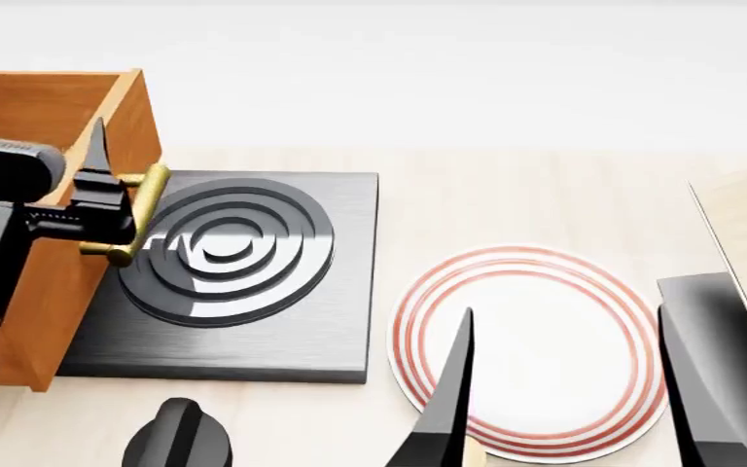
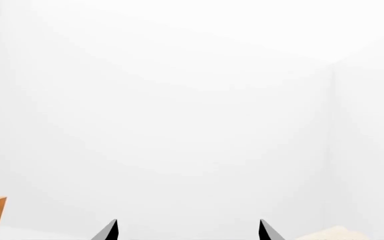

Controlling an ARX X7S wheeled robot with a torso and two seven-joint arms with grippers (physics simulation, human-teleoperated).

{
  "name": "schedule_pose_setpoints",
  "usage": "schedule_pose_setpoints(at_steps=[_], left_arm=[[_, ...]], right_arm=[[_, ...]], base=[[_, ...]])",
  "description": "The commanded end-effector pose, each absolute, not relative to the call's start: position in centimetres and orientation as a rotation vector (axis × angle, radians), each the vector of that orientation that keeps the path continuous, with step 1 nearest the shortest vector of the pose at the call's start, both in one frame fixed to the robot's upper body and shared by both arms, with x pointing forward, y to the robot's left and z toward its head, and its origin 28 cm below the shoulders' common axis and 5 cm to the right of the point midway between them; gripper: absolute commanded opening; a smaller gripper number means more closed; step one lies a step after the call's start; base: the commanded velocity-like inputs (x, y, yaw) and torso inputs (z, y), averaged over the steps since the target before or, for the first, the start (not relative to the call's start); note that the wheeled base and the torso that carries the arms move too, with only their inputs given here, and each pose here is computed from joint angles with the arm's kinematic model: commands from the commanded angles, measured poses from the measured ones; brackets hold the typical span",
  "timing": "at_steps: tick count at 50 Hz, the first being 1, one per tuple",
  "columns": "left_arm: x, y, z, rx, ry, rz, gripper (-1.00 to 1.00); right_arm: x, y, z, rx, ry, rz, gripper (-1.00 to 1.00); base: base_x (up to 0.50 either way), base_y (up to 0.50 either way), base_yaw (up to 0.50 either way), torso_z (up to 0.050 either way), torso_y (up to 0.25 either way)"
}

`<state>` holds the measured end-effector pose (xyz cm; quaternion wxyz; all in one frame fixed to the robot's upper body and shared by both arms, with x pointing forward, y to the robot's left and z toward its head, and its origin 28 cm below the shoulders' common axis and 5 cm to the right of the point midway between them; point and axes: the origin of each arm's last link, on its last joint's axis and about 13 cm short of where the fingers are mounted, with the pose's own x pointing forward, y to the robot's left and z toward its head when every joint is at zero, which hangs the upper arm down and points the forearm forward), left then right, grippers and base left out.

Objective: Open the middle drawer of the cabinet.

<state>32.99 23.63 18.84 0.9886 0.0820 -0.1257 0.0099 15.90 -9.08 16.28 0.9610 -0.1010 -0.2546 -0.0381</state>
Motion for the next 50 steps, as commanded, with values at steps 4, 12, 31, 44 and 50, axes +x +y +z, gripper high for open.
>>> schedule_pose_setpoints(at_steps=[4,12,31,44,50], left_arm=[[29.7,23.7,17.8,0.105,-0.390,0.050,1.00],[28.2,24.0,16.5,0.085,-0.417,0.066,1.00],[25.0,24.5,13.2,0.069,-0.460,0.091,1.00],[23.8,24.6,11.6,0.056,-0.460,0.095,1.00],[23.3,24.7,11.2,0.049,-0.460,0.102,1.00]], right_arm=[[16.1,-9.1,16.1,-0.203,-0.510,-0.077,1.00],[16.4,-9.0,15.8,-0.201,-0.495,-0.076,1.00],[16.8,-9.0,14.8,-0.202,-0.469,-0.075,1.00],[17.1,-9.0,14.1,-0.206,-0.446,-0.076,1.00],[17.2,-9.0,13.8,-0.206,-0.436,-0.075,1.00]], base=[[0.00,0.00,0.00,0.000,0.000],[0.00,0.00,0.00,0.000,0.000],[0.00,0.00,0.00,0.000,0.000],[0.00,0.00,0.00,0.000,0.000],[0.00,0.00,0.00,0.000,0.000]])
